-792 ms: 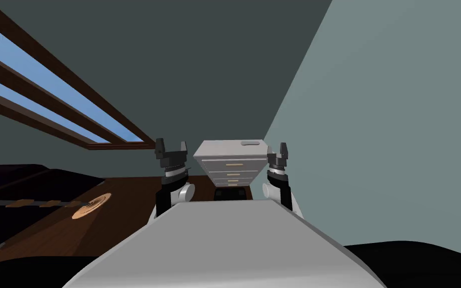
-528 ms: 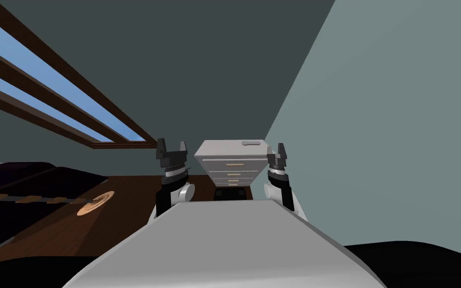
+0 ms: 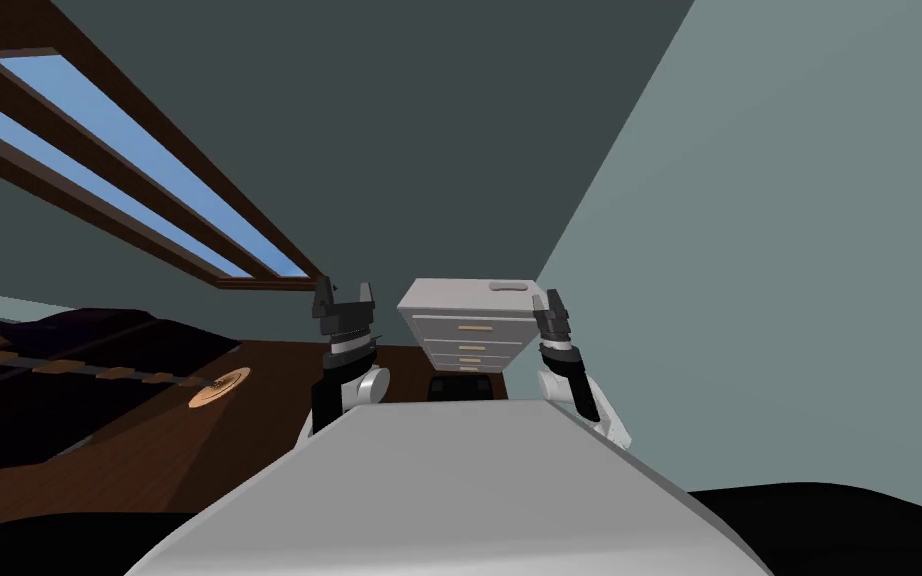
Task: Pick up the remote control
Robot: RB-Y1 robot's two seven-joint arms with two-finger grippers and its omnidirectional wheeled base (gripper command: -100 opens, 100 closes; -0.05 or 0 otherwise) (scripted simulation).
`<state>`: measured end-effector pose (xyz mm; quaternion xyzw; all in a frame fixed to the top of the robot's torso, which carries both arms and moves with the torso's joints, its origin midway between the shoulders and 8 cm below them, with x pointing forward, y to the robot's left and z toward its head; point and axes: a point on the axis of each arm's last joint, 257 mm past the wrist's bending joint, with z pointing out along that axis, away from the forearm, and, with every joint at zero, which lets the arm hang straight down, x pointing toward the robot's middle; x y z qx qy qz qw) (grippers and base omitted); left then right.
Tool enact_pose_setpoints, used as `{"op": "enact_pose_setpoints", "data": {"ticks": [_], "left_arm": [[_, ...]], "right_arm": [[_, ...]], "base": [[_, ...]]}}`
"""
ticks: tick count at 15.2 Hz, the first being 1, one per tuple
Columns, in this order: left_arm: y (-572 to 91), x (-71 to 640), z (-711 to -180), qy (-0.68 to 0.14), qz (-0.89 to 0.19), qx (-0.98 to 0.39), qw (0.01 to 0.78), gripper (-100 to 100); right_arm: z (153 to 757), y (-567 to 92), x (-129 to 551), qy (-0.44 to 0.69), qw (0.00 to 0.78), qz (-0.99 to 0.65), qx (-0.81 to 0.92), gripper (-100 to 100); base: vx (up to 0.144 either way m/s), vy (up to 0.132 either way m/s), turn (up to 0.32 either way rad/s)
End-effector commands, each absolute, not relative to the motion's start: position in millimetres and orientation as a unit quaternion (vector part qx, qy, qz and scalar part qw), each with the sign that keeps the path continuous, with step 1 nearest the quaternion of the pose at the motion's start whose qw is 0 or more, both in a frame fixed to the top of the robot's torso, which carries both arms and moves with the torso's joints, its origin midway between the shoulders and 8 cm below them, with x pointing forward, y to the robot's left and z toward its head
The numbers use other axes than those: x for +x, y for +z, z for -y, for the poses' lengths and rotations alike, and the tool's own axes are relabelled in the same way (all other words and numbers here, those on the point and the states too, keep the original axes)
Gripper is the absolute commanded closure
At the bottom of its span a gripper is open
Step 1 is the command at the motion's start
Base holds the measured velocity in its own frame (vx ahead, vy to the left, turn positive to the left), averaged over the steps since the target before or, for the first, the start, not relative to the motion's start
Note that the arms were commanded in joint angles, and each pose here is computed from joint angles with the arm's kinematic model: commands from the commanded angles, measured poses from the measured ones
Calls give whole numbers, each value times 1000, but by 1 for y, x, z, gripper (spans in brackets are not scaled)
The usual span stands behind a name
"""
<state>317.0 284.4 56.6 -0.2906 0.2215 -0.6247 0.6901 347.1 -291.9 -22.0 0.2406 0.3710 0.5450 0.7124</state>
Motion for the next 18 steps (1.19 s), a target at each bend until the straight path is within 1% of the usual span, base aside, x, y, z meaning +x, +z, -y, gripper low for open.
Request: {"op": "enact_pose_setpoints", "data": {"ticks": [1, 11, 18], "left_arm": [[57, 317, -284, -625, -222, -291, 690, 0], [57, 317, -284, -625, -222, -291, 690, 0], [57, 317, -284, -625, -222, -291, 690, 0]], "right_arm": [[293, -29, 349, 536, 713, -394, 221, -100], [294, -48, 355, 506, 707, -473, 143, -100], [307, -69, 358, 469, 697, -537, 76, -100]], "base": [[-27, 26, 114], [-21, 25, 95], [-19, 26, 112]]}}
